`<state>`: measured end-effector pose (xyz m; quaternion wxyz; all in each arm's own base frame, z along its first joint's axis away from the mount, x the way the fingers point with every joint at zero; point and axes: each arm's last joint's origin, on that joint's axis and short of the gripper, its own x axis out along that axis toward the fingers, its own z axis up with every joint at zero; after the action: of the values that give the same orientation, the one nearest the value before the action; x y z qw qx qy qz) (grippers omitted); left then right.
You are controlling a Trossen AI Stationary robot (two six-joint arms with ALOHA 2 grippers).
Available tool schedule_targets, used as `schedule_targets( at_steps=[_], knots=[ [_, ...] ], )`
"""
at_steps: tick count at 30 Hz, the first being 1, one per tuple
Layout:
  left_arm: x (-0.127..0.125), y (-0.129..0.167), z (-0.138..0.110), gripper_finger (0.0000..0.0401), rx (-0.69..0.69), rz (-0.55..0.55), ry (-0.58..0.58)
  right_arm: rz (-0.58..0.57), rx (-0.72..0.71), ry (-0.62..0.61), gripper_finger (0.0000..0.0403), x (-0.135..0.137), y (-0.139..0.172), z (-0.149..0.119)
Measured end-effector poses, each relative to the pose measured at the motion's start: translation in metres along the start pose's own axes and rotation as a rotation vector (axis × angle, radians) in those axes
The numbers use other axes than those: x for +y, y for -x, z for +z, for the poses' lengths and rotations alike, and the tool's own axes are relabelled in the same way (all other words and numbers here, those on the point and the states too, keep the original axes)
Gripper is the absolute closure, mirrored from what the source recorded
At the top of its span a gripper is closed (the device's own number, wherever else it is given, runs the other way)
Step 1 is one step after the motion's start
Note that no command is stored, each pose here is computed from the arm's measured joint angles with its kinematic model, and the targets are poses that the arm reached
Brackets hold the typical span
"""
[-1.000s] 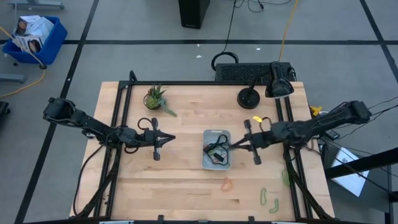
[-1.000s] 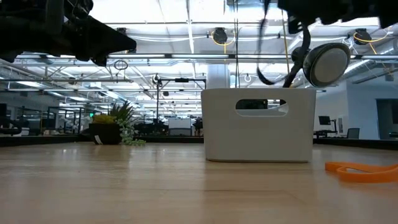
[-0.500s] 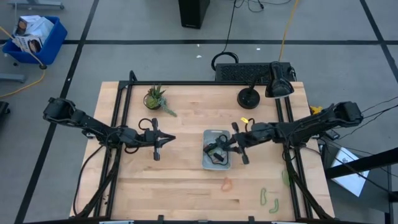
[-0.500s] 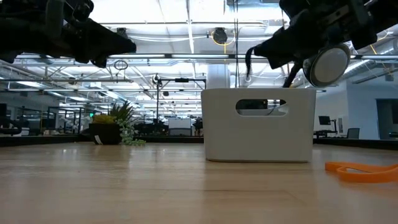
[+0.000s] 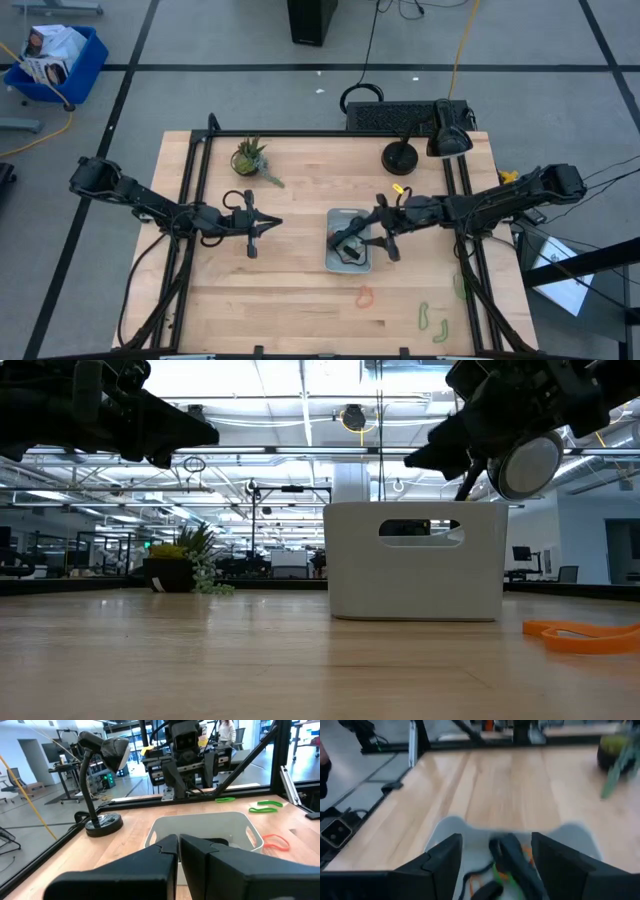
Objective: Pick and place rubber bands into bin
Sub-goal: Put the orange rubber band into the white bin
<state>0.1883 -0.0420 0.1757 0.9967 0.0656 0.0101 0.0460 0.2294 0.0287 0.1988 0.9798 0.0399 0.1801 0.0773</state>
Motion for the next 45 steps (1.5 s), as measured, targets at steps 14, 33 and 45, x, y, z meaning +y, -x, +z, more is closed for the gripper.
schedule_targets(
  at_steps=[14, 33, 45],
  knots=[
    [0.000, 0.000, -0.001, 0.0375, 0.011, -0.001, 0.002, 0.086, 0.581, 0.034, 0.0187, 0.048, 0.037, 0.054],
    [0.000, 0.000, -0.003, 0.0375, 0.027, -0.003, 0.053, 0.005, 0.274, 0.194, 0.0263, 0.080, 0.097, 0.002],
    [-0.028, -0.054, 0.021, 0.0396, 0.390, -0.051, 0.070, -0.043, -0.155, 0.342, 0.0393, 0.050, 0.107, -0.032]
  ],
)
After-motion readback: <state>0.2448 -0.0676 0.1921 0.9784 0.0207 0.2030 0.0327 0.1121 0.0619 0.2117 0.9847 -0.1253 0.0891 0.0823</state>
